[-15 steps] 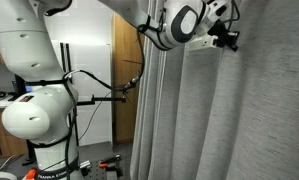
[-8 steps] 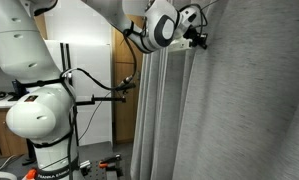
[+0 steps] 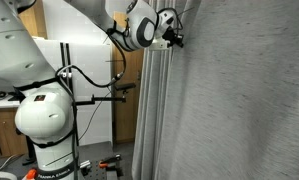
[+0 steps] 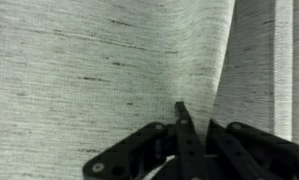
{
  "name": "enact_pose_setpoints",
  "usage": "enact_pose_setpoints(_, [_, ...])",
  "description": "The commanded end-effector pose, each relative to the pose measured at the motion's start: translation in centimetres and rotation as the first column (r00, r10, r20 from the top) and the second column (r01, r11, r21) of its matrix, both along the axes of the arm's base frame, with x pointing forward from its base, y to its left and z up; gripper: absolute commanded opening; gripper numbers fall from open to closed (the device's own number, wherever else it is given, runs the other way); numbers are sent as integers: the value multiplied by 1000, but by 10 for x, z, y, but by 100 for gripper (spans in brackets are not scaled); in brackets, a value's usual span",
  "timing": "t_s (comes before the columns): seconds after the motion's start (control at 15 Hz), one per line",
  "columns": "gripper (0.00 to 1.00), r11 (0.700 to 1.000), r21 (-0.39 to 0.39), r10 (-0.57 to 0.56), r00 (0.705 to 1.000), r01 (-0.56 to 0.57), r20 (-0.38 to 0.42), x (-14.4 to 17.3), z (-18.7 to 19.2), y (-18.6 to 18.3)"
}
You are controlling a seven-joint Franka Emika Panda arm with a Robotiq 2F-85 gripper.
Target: Slide the curtain to the left
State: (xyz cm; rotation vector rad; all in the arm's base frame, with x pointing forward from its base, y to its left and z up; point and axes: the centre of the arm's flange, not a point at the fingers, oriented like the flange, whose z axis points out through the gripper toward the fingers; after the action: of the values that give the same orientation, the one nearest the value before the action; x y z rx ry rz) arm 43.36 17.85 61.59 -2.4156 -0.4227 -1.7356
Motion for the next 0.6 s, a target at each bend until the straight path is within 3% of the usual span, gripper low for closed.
enact_pose_setpoints(0.0, [0,999,21,43,988,-40,-149,-46,-53,45])
enact_pose_setpoints(0.53, [0,995,41,98,987,-94,-125,-81,-44,105])
